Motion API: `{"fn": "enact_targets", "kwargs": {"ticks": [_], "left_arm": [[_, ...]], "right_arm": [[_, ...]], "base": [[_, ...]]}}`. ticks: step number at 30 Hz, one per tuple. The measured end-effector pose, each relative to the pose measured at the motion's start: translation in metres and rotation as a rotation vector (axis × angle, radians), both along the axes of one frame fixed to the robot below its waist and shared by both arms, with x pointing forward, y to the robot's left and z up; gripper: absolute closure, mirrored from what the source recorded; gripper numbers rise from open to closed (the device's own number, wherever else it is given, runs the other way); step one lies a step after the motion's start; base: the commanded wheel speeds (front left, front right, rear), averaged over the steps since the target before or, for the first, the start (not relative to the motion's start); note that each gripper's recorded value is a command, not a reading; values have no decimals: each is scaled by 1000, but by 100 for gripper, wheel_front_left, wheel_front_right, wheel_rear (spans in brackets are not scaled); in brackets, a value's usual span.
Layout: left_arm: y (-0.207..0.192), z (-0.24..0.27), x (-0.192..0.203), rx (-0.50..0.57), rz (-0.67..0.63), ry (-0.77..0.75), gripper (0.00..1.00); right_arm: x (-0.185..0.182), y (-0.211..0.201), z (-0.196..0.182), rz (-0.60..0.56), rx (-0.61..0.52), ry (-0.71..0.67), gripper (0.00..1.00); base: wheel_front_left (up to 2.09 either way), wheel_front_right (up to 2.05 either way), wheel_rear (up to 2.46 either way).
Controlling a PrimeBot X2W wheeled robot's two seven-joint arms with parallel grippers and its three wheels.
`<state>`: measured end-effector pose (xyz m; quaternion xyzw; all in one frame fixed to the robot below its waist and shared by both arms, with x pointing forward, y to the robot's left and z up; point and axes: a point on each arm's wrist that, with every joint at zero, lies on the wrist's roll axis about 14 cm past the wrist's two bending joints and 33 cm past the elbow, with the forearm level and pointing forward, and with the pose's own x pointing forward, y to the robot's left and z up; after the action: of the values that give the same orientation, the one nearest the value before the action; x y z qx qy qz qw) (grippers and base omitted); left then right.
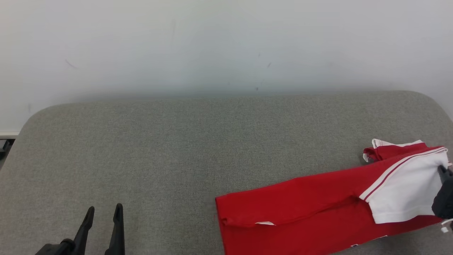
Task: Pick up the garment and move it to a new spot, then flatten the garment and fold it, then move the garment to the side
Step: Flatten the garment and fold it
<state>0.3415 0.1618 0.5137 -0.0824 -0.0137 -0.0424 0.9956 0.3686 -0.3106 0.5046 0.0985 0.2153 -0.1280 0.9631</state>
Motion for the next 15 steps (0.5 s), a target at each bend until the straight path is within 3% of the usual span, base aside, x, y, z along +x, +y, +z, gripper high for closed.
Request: {"fn": "enact_targets", "kwargs": {"ticks": [8,15], "left_arm": [[-2,-2,-1,-4,-10,7,0],[-2,-6,-3,-11,-10,17,0]], "right_arm": [[5,2,19,22,-36,-10,100],[11,84,4,235,-17,58,100]], "base": [[0,0,0],[0,0,0]]}}
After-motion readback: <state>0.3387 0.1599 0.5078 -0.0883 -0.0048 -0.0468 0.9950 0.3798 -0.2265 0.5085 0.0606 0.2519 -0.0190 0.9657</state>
